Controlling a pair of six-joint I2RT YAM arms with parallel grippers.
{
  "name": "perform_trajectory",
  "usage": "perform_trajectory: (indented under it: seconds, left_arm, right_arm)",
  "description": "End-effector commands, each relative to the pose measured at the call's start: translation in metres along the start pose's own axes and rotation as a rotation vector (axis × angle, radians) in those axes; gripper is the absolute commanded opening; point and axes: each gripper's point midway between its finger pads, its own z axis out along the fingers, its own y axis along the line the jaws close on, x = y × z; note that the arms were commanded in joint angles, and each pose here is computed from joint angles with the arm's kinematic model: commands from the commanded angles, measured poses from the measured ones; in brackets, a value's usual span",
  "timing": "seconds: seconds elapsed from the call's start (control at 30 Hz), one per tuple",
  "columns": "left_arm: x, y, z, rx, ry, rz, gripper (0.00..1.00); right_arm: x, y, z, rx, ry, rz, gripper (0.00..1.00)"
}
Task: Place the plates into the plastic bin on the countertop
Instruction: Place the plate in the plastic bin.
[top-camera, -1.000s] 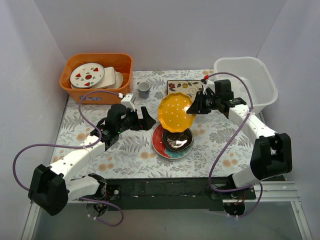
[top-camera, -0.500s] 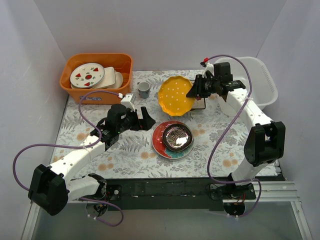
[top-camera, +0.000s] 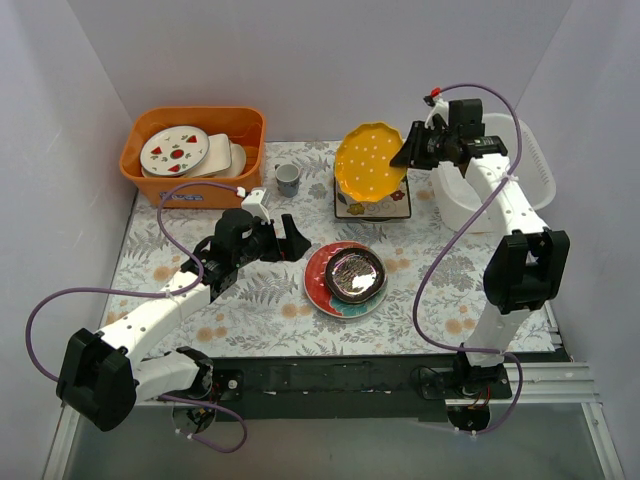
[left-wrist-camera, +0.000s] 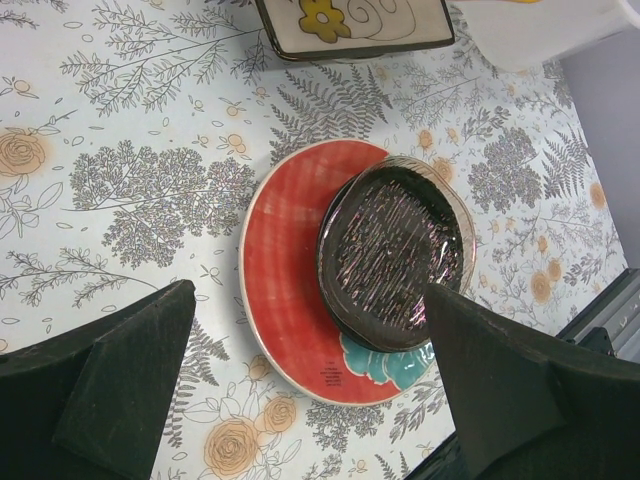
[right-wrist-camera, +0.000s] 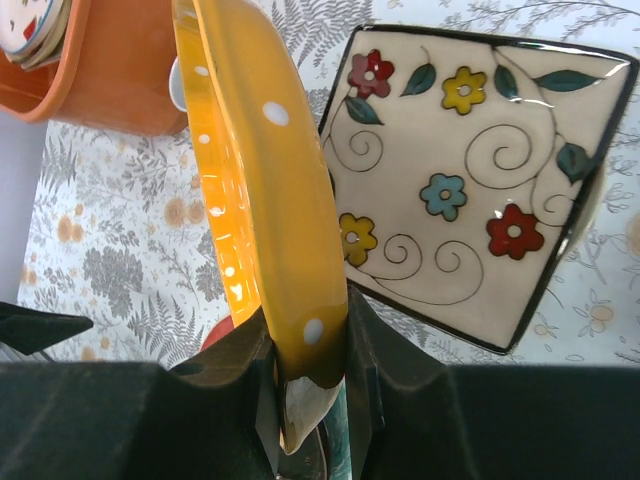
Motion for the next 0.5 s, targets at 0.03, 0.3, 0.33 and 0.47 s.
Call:
perform_trajectory:
  seconds: [0.03,0.3,0.33,0.47]
  left_arm:
    - [-0.004,-0.003,-0.004,0.014,-0.029,0.013,0.98]
    - [-0.003,-0.003,-0.003,0.017,-0.025,0.012,0.98]
    - [-0.002,-0.002,-0.003,0.014,-0.020,0.013,0.98]
    - [-0.003,-0.001,-0.002,0.008,-0.021,0.014,0.98]
  right_arm:
    - [-0.069,0.016,-0.037,-0.075,-0.207,-0.036,0.01]
    - [-0.085,-0.012,-0.052,-0.044,-0.278,0.052,0.01]
    - [-0.087,-0.023,-0.058,-0.033,-0.290,0.073,0.01]
    - [-0.094,-0.039,-0.070,-0.015,-0.329,0.125,0.01]
